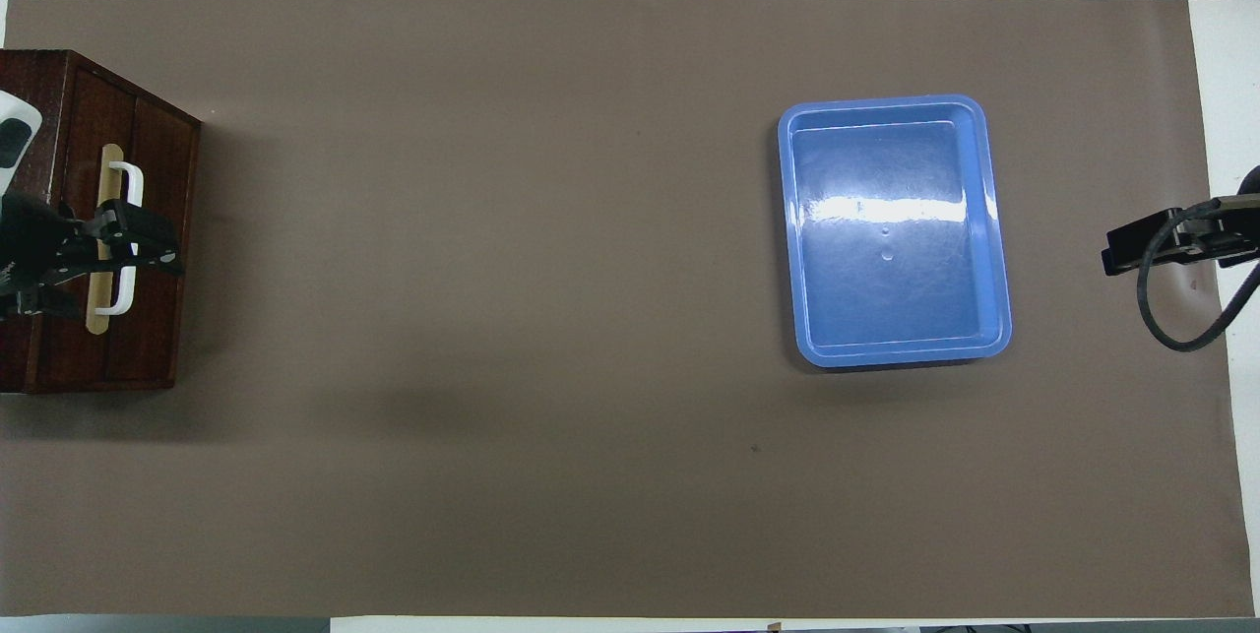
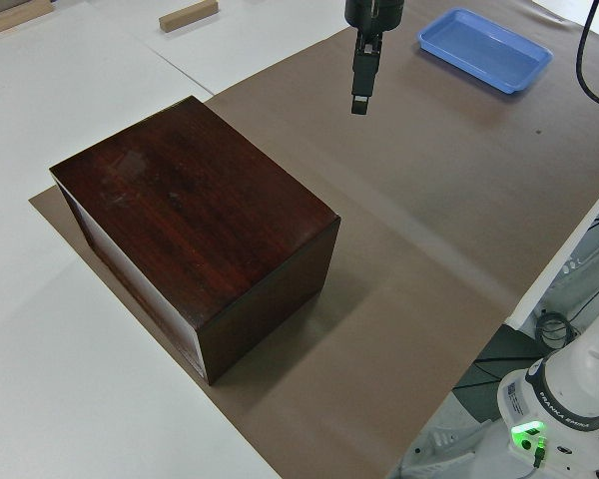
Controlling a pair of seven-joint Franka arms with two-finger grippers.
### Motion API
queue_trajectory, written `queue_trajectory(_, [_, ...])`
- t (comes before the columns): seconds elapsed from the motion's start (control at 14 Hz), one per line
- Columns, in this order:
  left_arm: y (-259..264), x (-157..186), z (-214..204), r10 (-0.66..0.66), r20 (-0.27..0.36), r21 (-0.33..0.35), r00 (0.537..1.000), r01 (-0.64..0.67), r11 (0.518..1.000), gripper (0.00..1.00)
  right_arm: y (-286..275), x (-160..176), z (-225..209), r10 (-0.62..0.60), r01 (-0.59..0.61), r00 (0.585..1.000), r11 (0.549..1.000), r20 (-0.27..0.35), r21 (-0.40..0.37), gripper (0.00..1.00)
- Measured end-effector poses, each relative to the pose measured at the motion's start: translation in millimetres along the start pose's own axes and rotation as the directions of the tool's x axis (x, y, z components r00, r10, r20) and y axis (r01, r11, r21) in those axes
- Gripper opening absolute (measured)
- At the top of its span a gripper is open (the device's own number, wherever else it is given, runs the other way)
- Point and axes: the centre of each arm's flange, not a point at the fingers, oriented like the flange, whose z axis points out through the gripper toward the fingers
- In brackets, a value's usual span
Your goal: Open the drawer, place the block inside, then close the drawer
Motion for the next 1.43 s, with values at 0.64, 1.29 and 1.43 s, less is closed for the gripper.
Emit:
queue_trajectory(0.64, [29.7,13.7,-18.9,0.29,0.028,-0.002,0.957,-0.29,0.957,1.0,0.4,0.0,0.0,0.001,-0.001,1.0,1.0,0.0,0.0,1.0])
queue_trajectory(1.29, [37.6,4.0,-24.2,0.32,0.025,0.002,0.947,-0.32,0.947,1.0,0.7,-0.1,0.0,0.001,-0.001,1.0,1.0,0.0,0.0,1.0])
queue_trajectory(1.43, [35.4,5.1,-24.0,0.32,0.026,0.001,0.947,-0.32,0.948,1.0,0.8,-0.1,0.0,0.001,-0.001,1.0,1.0,0.0,0.0,1.0])
